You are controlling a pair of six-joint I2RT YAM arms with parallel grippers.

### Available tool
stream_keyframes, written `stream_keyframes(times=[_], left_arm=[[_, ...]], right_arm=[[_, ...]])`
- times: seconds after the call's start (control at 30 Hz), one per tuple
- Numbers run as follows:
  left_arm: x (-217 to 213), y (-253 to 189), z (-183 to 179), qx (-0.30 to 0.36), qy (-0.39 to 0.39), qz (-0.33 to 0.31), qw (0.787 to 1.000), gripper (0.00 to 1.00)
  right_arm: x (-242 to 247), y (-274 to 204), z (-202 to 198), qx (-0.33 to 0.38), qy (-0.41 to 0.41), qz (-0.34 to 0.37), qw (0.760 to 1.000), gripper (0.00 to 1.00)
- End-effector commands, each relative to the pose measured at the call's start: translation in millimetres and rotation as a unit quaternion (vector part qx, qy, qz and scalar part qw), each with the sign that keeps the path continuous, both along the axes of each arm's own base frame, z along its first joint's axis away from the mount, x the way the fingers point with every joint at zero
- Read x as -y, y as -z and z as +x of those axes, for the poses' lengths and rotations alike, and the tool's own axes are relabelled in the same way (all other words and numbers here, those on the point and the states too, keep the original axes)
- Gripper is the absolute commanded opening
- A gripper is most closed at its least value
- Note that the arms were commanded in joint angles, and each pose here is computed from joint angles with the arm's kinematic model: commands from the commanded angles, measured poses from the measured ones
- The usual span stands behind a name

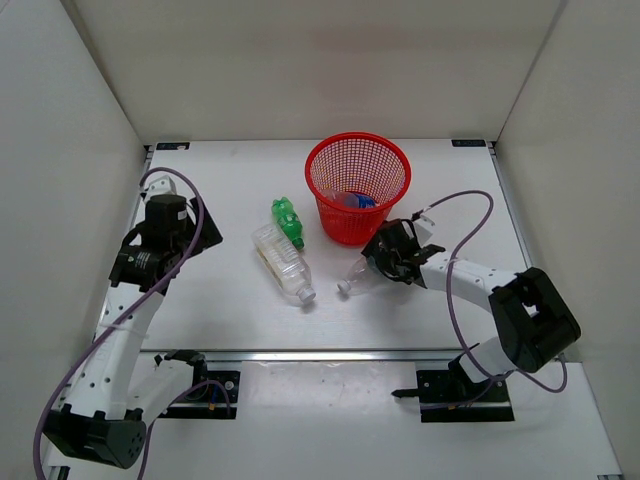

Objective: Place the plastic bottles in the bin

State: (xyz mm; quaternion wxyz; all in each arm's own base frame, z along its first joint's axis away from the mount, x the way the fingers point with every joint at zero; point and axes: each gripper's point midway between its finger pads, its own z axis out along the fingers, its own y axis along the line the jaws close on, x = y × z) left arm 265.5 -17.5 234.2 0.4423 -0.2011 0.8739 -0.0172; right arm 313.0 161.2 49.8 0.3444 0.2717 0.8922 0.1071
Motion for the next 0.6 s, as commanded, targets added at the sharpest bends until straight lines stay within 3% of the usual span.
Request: stream_keyframes(times=[0.0,0.2,0.37,0.43,0.5,0.57], left_arm=[[5,0,-3,-0.003,0.009,-0.011,1.000,0.99],[5,-10,-4,0.007,0.011,-0.009,1.000,0.99],[9,-9,-5,0.005,0.016,-0.021,1.000,0.99],[8,-13,-6,0.012,0.012,-0.024,1.000,0.99],[9,-14,-6,0.017,0.013,-0.027,0.999,0.99],[14,-14,-3,0.017,0.021,-0.034,0.999,0.98]], right_arm=[[1,-12,17,0.046,0.043,0.009,0.998,0.95],[10,4,4,0.028,0.046,0.001,0.999,0.74],[26,10,3,0.018,0.064,0.002,0.998,0.79],[34,10,2,0.021,0.072,-0.001,0.997,0.70],[43,5,-1,0.027,0.070,-0.022,0.997,0.53],[57,-9,3,0.048,0.083,-0.030,0.995,0.49]])
